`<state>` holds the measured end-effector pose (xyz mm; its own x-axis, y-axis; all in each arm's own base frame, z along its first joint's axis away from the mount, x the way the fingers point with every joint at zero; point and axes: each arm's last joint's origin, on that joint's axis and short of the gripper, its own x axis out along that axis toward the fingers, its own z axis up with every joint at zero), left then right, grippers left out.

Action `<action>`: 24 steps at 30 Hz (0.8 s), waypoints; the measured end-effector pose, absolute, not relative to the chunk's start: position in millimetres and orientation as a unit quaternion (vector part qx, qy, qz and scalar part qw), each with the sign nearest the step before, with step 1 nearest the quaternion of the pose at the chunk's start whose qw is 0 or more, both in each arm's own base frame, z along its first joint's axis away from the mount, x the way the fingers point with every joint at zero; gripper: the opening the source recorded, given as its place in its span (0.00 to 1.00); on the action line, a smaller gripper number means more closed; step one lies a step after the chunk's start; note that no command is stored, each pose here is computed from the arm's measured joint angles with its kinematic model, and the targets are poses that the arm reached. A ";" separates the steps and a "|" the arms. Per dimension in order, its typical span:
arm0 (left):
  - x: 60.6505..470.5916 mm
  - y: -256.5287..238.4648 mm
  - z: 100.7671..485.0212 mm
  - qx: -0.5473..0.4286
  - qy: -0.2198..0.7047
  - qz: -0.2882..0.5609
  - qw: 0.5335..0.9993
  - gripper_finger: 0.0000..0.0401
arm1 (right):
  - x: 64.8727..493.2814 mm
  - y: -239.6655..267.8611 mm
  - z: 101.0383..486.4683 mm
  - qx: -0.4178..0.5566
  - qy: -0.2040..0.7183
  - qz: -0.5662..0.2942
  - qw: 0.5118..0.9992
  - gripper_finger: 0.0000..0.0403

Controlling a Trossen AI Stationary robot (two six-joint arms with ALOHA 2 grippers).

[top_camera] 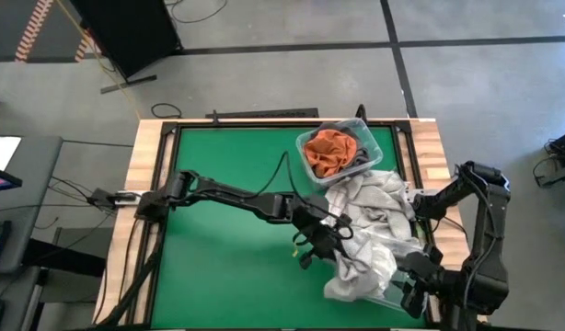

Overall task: Sort towels by color in basket
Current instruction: Put the light gray towel into the bottom transparent bin

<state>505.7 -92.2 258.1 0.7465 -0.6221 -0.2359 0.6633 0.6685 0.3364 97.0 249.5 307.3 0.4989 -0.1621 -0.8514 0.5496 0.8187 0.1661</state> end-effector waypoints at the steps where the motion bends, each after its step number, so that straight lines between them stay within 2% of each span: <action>1: 505.8 -92.2 257.3 0.204 0.053 -0.353 0.912 0.24 | 97.0 249.4 307.3 0.213 0.454 -0.212 0.839 0.58; 4: 505.0 -92.3 257.6 0.204 0.053 -0.354 0.911 0.37 | 97.8 249.6 307.8 0.204 0.442 -0.205 0.849 0.58; 7: 504.8 -92.5 257.0 0.199 0.058 -0.355 0.912 0.50 | 102.0 251.5 310.2 0.176 0.390 -0.177 0.886 0.58; 11: 504.4 -92.4 255.9 0.196 0.066 -0.356 0.911 0.61 | 114.0 251.5 313.1 0.133 0.338 -0.156 0.919 0.58; 15: 503.4 -93.4 253.4 0.193 0.079 -0.359 0.910 0.65 | 135.3 249.4 311.0 0.097 0.328 -0.144 0.929 0.58; 24: 502.8 -95.1 252.5 0.195 0.082 -0.362 0.908 0.65 | 174.2 238.6 309.4 0.016 0.336 -0.126 0.933 0.61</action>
